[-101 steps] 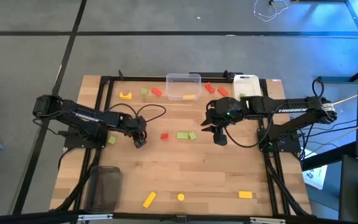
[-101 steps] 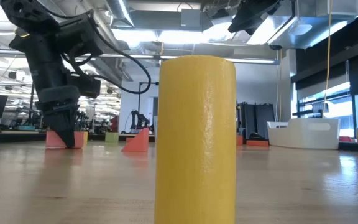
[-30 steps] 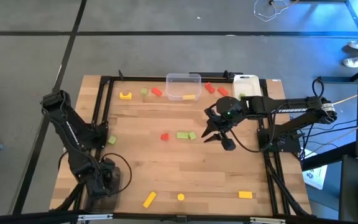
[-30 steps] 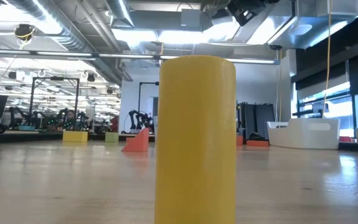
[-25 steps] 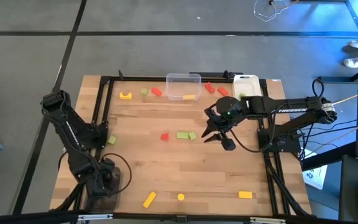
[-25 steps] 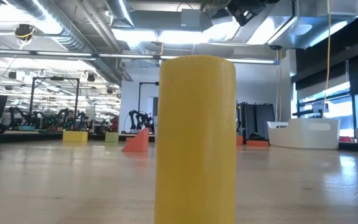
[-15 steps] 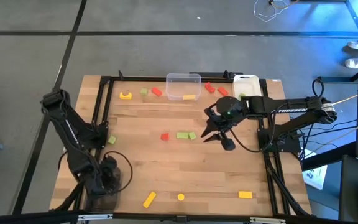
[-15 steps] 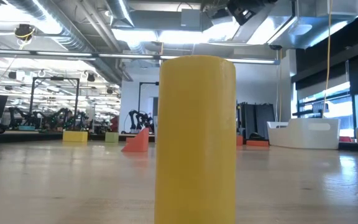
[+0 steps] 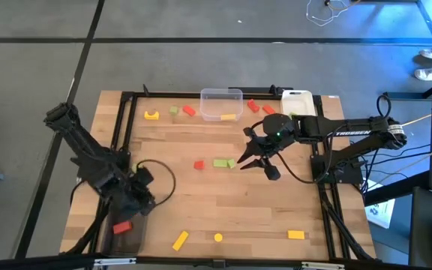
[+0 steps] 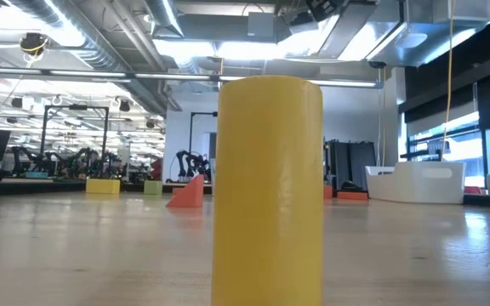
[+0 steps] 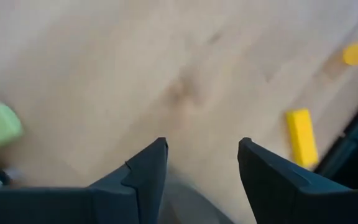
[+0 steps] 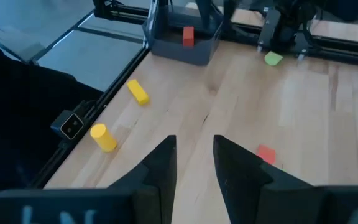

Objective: Sort & place blocks by color
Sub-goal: Put the green squared block into the white bin

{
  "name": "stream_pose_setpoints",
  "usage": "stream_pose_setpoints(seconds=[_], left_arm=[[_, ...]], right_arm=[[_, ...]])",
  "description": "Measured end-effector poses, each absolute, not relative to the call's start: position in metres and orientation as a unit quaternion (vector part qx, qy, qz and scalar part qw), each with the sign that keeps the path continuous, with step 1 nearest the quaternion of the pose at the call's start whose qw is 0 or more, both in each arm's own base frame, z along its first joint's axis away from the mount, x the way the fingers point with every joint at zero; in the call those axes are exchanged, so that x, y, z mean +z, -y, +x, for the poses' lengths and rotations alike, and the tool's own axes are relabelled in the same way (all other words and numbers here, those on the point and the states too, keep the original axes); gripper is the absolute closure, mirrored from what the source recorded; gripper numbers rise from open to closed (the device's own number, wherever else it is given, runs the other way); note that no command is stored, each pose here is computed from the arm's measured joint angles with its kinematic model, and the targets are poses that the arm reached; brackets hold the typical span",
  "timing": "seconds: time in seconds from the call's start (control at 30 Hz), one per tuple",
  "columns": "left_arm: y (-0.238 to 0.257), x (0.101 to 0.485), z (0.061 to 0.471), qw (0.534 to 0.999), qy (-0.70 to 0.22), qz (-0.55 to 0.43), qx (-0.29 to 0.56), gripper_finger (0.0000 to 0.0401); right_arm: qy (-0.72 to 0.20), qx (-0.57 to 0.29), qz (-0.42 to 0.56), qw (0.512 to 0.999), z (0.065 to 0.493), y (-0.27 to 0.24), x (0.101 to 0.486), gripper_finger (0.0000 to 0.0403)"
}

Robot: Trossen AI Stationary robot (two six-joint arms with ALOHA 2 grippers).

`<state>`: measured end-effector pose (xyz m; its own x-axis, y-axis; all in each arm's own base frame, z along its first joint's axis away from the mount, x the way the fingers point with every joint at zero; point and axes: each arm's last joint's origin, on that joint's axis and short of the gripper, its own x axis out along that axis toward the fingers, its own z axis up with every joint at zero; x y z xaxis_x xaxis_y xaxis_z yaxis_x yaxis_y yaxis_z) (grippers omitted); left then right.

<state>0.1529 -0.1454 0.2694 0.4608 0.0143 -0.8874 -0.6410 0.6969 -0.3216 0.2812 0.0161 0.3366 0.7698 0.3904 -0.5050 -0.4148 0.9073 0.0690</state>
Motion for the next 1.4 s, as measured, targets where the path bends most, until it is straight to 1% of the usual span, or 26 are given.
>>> stream_pose_setpoints(seconds=[0.1, 0.2, 0.3, 0.4, 0.47, 0.67, 0.87, 1.0, 1.07, 1.17, 1.3, 1.4], left_arm=[[0.129, 0.273, 0.163, 0.801, -0.472, -0.304, 0.208, 0.0216], [0.113, 0.274, 0.173, 0.809, -0.473, -0.278, 0.211, 0.0215], [0.097, 0.274, 0.184, 0.818, -0.476, -0.245, 0.208, 0.0215], [0.085, 0.275, 0.192, 0.825, -0.476, -0.228, 0.203, 0.0215], [0.079, 0.275, 0.195, 0.825, -0.481, -0.221, 0.199, 0.0215], [0.070, 0.275, 0.199, 0.824, -0.489, -0.211, 0.195, 0.0215], [0.069, 0.275, 0.199, 0.824, -0.491, -0.208, 0.192, 0.0215], [0.069, 0.275, 0.199, 0.824, -0.491, -0.208, 0.192, 0.0215], [0.069, 0.275, 0.199, 0.824, -0.491, -0.208, 0.192, 0.0215], [0.069, 0.275, 0.199, 0.824, -0.491, -0.208, 0.192, 0.0215], [0.070, 0.275, 0.199, 0.824, -0.491, -0.208, 0.192, 0.0215], [0.070, 0.275, 0.199, 0.824, -0.491, -0.207, 0.192, 0.0215]], right_arm=[[-0.261, 0.213, -0.022, 0.941, 0.282, -0.016, 0.337, 0.0297], [-0.270, 0.198, 0.007, 0.942, 0.281, -0.016, 0.337, 0.0297], [-0.292, 0.139, 0.013, 0.946, 0.282, -0.013, 0.333, 0.0297], [-0.338, 0.081, 0.005, 0.937, 0.285, -0.011, 0.321, 0.0297], [-0.367, 0.062, -0.006, 0.928, 0.288, -0.011, 0.312, 0.0297], [-0.397, 0.073, -0.039, 0.914, 0.301, -0.012, 0.293, 0.0300], [-0.398, 0.072, -0.040, 0.914, 0.303, -0.011, 0.291, 0.0332], [-0.398, 0.073, -0.036, 0.914, 0.303, -0.011, 0.291, 0.0334], [-0.398, 0.070, -0.030, 0.914, 0.303, -0.011, 0.291, 0.0325], [-0.400, 0.048, -0.036, 0.915, 0.303, -0.009, 0.291, 0.0301], [-0.401, 0.007, -0.054, 0.915, 0.304, -0.006, 0.291, 0.0258], [-0.398, -0.003, -0.058, 0.916, 0.304, -0.005, 0.292, 0.0224]])
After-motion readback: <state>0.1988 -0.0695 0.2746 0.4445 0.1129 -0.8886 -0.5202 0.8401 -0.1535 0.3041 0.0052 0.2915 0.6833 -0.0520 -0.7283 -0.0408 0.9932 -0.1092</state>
